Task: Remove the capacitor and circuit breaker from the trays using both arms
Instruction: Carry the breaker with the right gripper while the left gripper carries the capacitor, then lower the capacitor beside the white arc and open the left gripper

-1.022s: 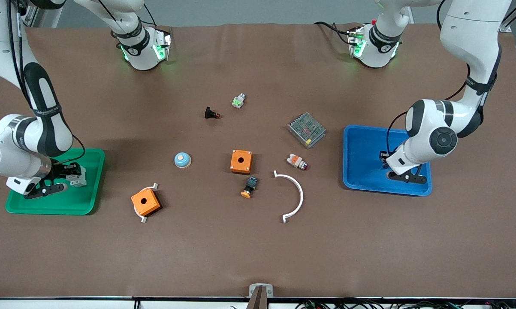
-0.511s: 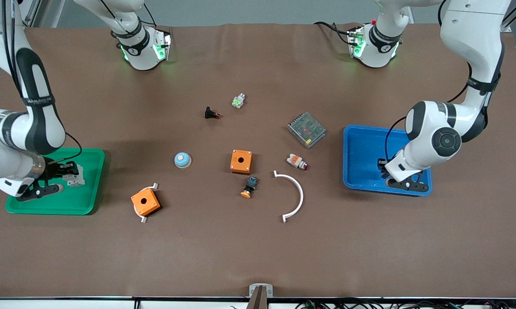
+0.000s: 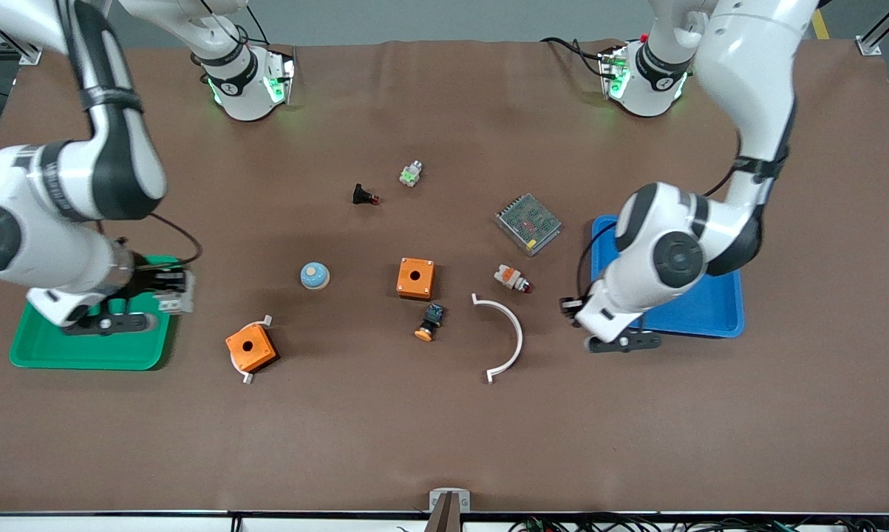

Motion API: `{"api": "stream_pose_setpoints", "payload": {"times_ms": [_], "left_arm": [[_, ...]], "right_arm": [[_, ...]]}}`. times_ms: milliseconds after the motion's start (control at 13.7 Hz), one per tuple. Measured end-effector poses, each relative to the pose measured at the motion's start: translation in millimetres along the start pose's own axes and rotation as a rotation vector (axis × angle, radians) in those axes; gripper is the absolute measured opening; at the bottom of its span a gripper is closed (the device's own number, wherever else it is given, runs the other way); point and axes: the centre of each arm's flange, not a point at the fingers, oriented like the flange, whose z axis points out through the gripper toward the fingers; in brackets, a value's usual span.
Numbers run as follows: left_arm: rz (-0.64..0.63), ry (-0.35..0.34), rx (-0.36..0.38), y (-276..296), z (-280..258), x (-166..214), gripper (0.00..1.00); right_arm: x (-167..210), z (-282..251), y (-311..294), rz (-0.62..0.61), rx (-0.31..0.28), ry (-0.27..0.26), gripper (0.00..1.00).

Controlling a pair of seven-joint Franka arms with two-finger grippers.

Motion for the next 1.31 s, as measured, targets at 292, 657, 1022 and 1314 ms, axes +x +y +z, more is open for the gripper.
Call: {"api": "stream_pose_setpoints", "payload": {"times_ms": [292, 657, 1022, 1314], "left_arm": [[-0.114, 0.027, -0.046, 76, 34, -11, 0.34], [-0.136, 0.071, -0.103, 122, 85, -31, 0.34], [-0.12, 0.079, -0.073, 131, 111, -37, 0.34], [-0.115, 0.095, -0.066, 133, 109, -36, 0.5]], "right_arm": [[-17, 7, -102, 0.081, 0.025, 0.017, 0.4], [-15, 72, -181, 0.112, 0.028, 0.041, 0.4], [-4, 141, -204, 0.112, 0.039, 0.032, 0.4], [-5, 175, -215, 0.115, 0.041, 0.006, 0.4]]}}
